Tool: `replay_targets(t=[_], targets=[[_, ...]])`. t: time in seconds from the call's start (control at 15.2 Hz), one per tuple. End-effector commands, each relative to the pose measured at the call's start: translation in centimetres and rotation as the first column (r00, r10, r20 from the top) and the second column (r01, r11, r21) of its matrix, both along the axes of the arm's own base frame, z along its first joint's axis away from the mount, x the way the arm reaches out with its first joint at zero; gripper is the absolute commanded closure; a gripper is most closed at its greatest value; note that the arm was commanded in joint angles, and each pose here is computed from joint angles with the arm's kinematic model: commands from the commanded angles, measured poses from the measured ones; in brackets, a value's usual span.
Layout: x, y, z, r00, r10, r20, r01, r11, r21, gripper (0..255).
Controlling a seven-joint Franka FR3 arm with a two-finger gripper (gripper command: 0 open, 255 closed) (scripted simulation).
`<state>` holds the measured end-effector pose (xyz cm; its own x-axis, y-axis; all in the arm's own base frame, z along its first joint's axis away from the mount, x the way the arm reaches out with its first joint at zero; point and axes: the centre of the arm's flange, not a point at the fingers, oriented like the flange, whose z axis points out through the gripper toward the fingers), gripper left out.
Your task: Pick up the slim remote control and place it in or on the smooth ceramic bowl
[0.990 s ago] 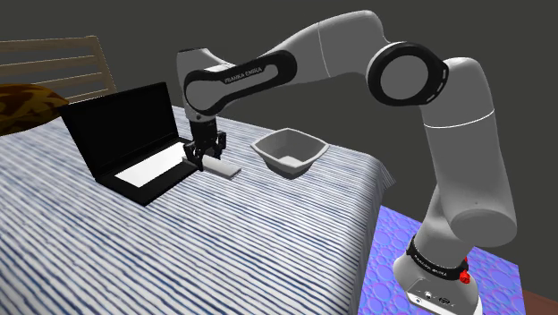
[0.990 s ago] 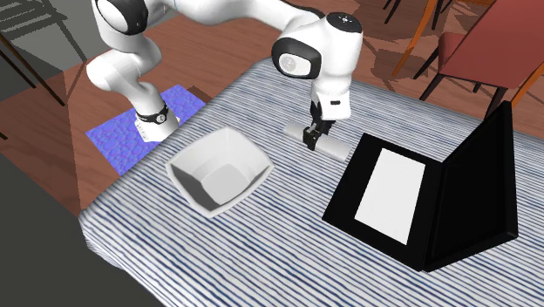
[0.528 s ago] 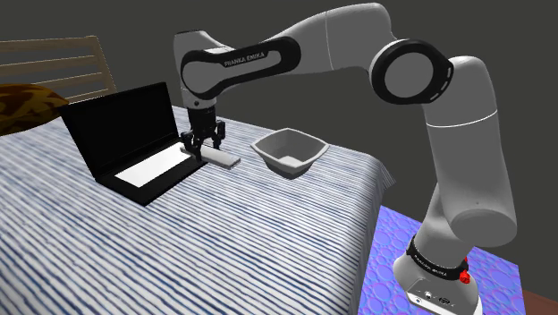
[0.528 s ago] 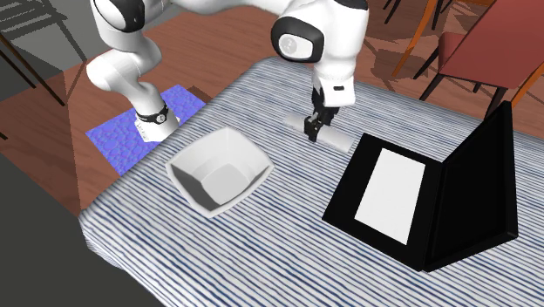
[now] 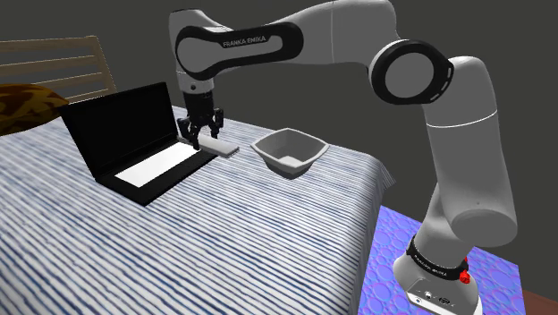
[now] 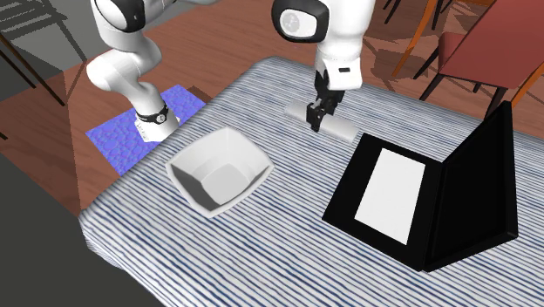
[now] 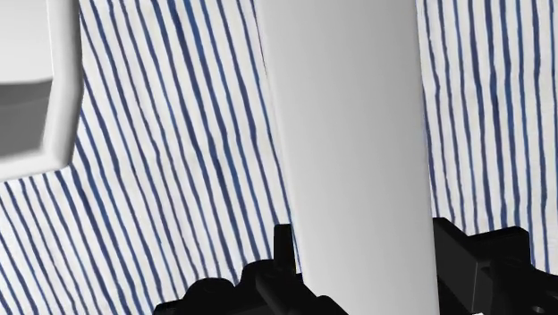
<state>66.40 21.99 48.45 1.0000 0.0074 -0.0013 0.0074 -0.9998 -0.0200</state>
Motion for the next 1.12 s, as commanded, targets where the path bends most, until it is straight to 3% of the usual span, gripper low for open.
replay_targets(t=[0.0,0.13,1.06], targets=[[0.0,-0.1,1.0,1.000,0.000,0.000,0.000,1.000,0.000,255],[0.0,-0.1,1.6,1.000,0.000,0.000,0.000,1.000,0.000,255],[-8.5,-16.5,1.6,1.000,0.000,0.000,0.000,1.000,0.000,255]])
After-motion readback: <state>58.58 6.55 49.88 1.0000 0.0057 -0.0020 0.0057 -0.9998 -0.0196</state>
